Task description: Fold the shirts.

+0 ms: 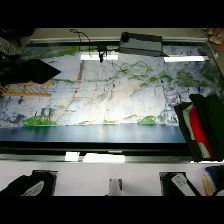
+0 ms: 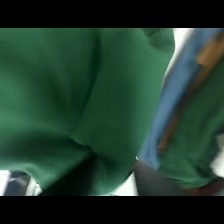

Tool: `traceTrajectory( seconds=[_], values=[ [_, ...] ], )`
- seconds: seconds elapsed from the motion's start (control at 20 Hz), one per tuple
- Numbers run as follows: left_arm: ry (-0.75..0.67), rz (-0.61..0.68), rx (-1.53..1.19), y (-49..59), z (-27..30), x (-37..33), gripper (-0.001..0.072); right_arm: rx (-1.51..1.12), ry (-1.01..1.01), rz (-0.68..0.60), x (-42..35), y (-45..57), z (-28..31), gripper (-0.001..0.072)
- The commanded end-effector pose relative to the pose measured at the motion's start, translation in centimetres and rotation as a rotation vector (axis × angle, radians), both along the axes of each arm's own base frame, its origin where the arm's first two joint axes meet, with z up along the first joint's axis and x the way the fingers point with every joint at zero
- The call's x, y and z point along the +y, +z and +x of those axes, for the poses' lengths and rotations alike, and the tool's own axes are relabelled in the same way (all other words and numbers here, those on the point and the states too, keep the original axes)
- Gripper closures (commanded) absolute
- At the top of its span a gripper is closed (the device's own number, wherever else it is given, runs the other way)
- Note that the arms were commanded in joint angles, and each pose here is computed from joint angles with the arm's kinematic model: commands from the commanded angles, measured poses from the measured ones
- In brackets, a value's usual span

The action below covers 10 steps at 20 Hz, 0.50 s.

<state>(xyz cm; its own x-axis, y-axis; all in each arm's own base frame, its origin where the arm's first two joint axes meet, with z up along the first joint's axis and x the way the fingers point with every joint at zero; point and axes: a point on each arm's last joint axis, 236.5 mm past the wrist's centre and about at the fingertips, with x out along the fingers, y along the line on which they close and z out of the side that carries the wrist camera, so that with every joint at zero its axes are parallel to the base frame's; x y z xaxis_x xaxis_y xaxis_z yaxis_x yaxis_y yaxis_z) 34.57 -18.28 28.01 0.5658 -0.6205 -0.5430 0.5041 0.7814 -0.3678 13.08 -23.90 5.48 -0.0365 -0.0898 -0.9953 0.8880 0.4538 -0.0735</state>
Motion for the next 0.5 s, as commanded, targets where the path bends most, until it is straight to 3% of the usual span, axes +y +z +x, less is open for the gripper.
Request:
traceTrajectory(
  seconds=[0.0,0.15,0.35,0.45],
  values=[
    [0.0,0.0,0.001,0.0,0.0,0.0,0.0671,0.002,0.012,-0.055,-1.1,-0.7,-0.1,0.0067],
    [0.017,-0.014,-0.027,0.6,0.6,0.0,0.0672,-0.095,0.077,-0.2,-4.1,3.2,2.3,0.0047],
    [0.068,-0.031,-0.201,3.4,3.6,0.6,0.0675,-0.552,0.241,-0.573,-7.2,18.1,12.7,0.0071],
    [0.117,0.111,-0.188,1.5,5.9,2.4,0.0675,-0.722,0.399,-0.703,-3.7,24.7,18.5,0.0125]
  ],
)
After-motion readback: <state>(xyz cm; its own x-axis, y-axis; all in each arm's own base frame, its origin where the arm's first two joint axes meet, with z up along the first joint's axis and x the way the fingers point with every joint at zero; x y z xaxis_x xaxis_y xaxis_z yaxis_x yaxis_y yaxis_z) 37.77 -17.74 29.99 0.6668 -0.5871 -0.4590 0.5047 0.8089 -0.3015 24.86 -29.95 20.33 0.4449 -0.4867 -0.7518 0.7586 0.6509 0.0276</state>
